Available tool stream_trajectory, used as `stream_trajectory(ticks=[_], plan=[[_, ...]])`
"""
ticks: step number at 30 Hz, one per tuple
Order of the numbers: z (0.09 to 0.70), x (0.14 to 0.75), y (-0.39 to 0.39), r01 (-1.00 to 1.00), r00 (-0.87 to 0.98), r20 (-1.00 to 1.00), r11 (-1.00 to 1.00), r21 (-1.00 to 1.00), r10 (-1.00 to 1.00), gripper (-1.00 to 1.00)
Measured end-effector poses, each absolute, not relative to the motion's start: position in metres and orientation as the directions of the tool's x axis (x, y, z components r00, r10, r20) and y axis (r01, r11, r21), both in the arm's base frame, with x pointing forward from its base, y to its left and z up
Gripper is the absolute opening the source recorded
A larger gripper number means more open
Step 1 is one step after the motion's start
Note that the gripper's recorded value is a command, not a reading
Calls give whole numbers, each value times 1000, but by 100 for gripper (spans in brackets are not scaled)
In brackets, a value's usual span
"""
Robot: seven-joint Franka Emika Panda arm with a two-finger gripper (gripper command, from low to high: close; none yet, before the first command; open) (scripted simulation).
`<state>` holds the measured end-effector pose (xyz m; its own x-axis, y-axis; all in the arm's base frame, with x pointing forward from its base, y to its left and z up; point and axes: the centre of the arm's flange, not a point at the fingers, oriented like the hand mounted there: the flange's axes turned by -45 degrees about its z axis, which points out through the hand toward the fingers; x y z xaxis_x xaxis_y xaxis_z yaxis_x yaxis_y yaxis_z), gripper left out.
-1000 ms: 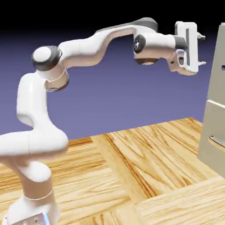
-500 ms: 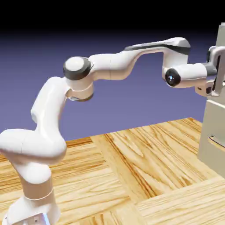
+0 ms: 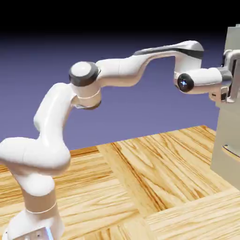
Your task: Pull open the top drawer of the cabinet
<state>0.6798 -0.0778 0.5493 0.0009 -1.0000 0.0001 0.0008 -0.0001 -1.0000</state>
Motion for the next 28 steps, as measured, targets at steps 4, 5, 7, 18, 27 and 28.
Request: stream_trajectory(ticks=[4, 5, 7, 18, 27, 28], plan=[[549, 647, -78, 1, 1, 0, 0, -1000, -1000, -100], [549, 638, -78, 1, 1, 0, 0, -1000, -1000, -100], [549, 620, -78, 1, 1, 0, 0, -1000, -1000, -100], [549, 513, -78, 2, 1, 0, 0, -1000, -1000, -100], [549, 428, -78, 0, 1, 0, 0, -1000, -1000, 100], [549, 428, -78, 0, 1, 0, 0, -1000, -1000, 100]])
